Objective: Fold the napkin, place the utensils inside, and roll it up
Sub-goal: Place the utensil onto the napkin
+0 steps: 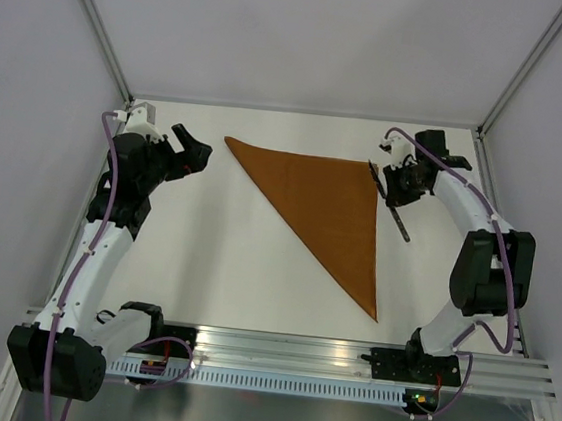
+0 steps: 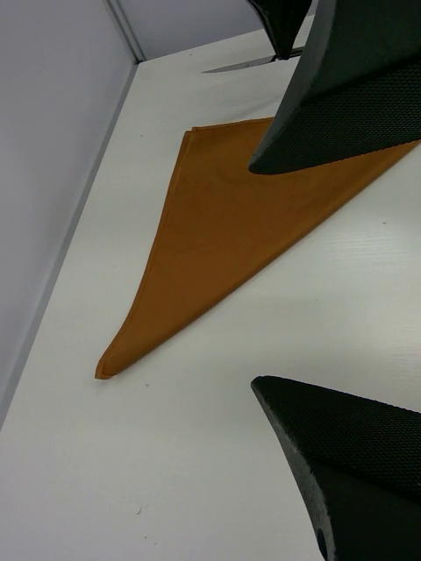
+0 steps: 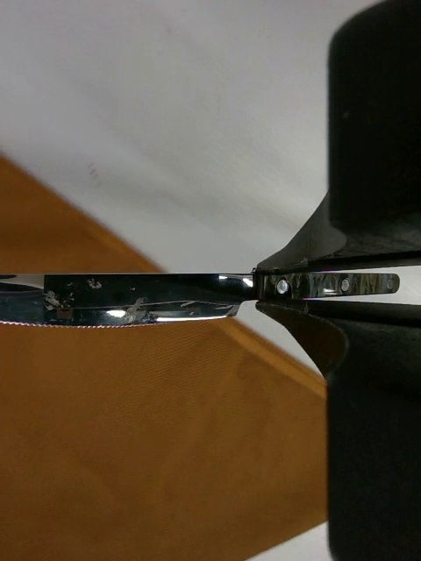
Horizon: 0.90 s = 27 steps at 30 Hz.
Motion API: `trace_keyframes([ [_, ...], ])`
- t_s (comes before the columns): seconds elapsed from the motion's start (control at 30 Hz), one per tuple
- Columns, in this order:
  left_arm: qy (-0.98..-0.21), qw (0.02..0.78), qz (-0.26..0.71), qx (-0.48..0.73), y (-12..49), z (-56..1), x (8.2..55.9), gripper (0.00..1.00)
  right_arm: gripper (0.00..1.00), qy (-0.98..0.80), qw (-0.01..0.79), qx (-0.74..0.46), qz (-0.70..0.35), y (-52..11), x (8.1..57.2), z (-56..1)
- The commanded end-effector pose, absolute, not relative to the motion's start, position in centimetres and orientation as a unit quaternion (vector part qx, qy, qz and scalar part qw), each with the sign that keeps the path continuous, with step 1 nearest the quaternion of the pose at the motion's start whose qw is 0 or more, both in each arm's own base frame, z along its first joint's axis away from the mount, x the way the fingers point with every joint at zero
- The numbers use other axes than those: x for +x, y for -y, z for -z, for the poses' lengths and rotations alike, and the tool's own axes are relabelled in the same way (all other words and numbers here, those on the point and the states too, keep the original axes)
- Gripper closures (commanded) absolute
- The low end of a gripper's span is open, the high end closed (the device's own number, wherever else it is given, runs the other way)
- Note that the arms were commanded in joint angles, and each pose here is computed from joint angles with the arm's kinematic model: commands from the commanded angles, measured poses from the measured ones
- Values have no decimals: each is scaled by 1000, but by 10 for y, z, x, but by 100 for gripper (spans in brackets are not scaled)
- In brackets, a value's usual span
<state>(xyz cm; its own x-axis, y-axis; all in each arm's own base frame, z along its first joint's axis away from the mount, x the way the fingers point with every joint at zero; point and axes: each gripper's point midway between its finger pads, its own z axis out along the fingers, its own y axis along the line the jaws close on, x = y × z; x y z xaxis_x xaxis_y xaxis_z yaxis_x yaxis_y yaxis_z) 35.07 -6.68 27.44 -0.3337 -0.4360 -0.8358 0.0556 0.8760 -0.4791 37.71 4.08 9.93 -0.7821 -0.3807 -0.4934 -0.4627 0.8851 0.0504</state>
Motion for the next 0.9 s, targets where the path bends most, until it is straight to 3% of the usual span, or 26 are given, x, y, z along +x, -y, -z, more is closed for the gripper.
trace_keyframes([
  [0.0, -776, 576, 222, -127, 65, -286, 353, 0, 100, -935, 245, -235, -104, -82, 390, -111],
  [0.5, -781, 568, 220, -136, 64, -285, 352, 0, 100, -917, 195, -313, -151, -257, 395, -78],
  [0.87, -788, 559, 217, -140, 64, -277, 356, 0, 100, -924, 164, -305, -162, -295, 394, -51],
])
